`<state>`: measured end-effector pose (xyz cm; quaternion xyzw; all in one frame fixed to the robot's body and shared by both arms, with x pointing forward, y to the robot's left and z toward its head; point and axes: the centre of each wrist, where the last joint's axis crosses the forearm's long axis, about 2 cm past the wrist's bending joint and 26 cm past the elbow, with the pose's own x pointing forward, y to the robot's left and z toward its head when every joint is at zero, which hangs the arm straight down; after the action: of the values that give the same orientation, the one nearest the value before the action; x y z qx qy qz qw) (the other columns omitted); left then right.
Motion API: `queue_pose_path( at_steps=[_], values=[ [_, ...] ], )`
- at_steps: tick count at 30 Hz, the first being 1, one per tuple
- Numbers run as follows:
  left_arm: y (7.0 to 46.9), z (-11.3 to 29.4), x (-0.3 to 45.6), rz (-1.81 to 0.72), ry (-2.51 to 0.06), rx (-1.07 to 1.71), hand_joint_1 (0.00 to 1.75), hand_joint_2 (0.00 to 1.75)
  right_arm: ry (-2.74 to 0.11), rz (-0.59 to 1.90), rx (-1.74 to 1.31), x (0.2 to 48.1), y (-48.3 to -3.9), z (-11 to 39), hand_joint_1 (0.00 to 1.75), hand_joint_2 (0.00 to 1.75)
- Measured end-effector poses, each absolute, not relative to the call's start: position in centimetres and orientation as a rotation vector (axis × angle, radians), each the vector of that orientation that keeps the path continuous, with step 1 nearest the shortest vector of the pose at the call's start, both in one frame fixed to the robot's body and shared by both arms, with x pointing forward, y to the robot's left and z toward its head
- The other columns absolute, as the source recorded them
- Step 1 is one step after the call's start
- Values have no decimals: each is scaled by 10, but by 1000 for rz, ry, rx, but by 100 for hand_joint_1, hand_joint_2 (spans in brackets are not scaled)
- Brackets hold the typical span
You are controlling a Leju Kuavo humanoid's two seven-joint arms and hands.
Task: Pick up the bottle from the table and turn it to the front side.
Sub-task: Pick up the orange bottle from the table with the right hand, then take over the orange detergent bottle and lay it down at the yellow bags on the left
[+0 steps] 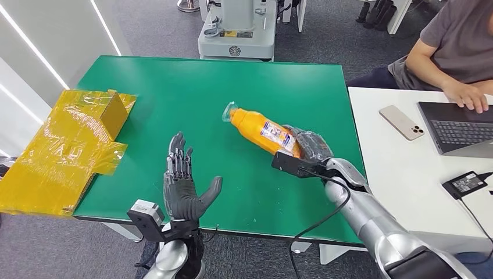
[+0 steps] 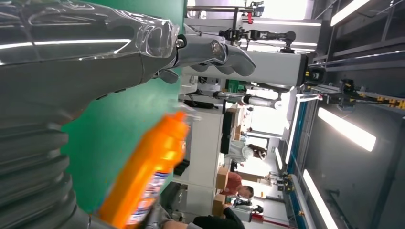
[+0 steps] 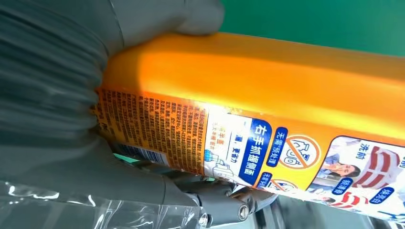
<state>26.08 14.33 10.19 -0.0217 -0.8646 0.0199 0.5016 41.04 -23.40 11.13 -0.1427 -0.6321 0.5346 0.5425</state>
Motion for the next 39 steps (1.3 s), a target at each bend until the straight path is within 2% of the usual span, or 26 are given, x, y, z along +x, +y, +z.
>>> queue_pose_path(
  at_steps=[10, 18, 29, 39],
  values=[
    [143, 107, 263, 45, -2110, -61, 0, 175, -1981, 894, -499, 364, -206, 99, 175, 175],
    [136, 124, 280, 15, -2093, -264, 0, 175, -2217, 737, -471, 330, -193, 99, 175, 175],
    [121, 146, 313, -186, -2021, -456, 0, 175, -2261, 764, -362, 321, -181, 101, 175, 175],
    [113, 157, 331, -253, -2017, -498, 0, 175, -2140, 969, -68, 318, -163, 91, 175, 175]
  ],
)
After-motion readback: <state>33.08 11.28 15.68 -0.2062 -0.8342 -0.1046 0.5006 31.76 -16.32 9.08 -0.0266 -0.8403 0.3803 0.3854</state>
